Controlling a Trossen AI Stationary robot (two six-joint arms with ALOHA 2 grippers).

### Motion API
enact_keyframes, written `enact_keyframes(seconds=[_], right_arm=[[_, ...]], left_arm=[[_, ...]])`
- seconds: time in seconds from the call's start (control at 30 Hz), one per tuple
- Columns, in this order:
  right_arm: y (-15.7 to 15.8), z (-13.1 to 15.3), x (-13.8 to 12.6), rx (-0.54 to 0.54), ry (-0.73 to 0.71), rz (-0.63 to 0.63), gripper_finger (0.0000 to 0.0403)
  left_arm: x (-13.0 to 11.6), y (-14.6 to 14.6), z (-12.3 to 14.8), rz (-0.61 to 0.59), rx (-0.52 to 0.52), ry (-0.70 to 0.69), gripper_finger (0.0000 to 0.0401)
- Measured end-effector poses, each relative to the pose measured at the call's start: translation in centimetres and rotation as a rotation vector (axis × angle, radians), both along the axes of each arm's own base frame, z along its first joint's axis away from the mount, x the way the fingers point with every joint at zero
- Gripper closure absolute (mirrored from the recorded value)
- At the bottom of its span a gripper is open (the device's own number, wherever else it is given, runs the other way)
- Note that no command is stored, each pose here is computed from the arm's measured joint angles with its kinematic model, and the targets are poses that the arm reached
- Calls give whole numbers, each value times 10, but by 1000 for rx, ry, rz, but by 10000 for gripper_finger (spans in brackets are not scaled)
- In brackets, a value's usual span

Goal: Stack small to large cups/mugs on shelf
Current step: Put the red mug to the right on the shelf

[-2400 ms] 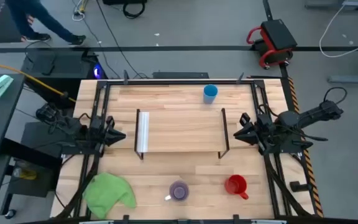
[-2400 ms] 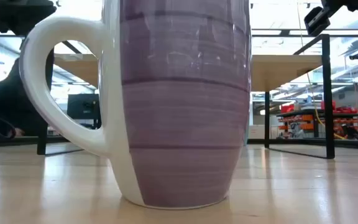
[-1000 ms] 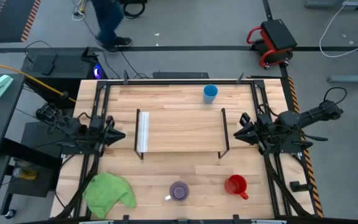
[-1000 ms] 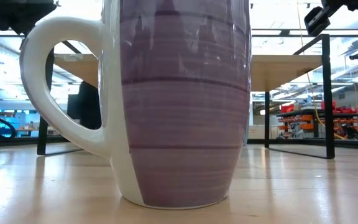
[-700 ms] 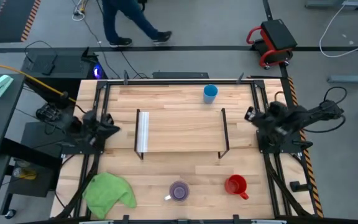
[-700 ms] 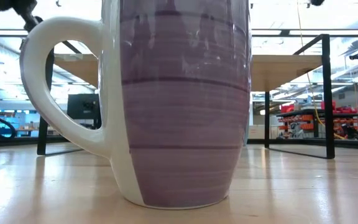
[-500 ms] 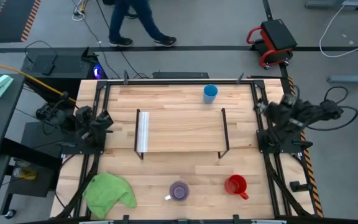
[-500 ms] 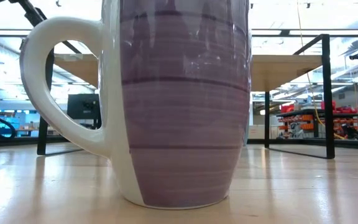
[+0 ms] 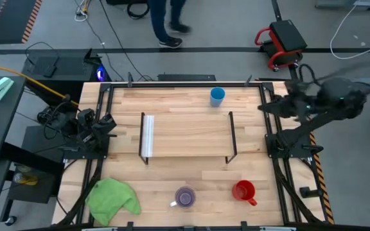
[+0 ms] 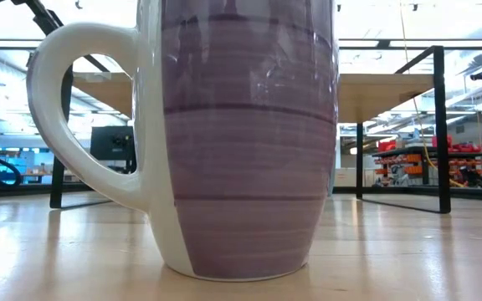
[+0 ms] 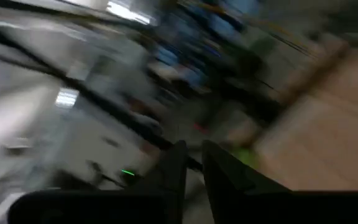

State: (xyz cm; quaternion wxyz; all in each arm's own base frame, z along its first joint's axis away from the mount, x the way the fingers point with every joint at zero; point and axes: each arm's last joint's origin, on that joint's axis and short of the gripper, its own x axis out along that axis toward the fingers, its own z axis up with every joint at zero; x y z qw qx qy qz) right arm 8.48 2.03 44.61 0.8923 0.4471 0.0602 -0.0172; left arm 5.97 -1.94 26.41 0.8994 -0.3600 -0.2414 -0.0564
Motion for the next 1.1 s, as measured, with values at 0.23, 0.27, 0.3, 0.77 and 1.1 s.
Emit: enact_keyframes(seconds=[0.23, 0.27, 0.3, 0.77, 1.1], right_arm=[[11, 23, 19, 48, 565, -84, 343], [16, 23, 24, 44, 622, -80, 343], [22, 21, 28, 42, 680, -73, 343], [132, -65, 9, 259, 1004, -153, 343], [188, -122, 29, 250, 1192, -217, 343]], left_arm=[[0, 0, 0, 0, 0, 0, 366], [0, 0, 0, -1, 0, 0, 364], [0, 0, 0, -1, 0, 0, 363], [0, 0, -1, -10, -14, 5, 363], [2, -1, -3, -20, -18, 25, 357]])
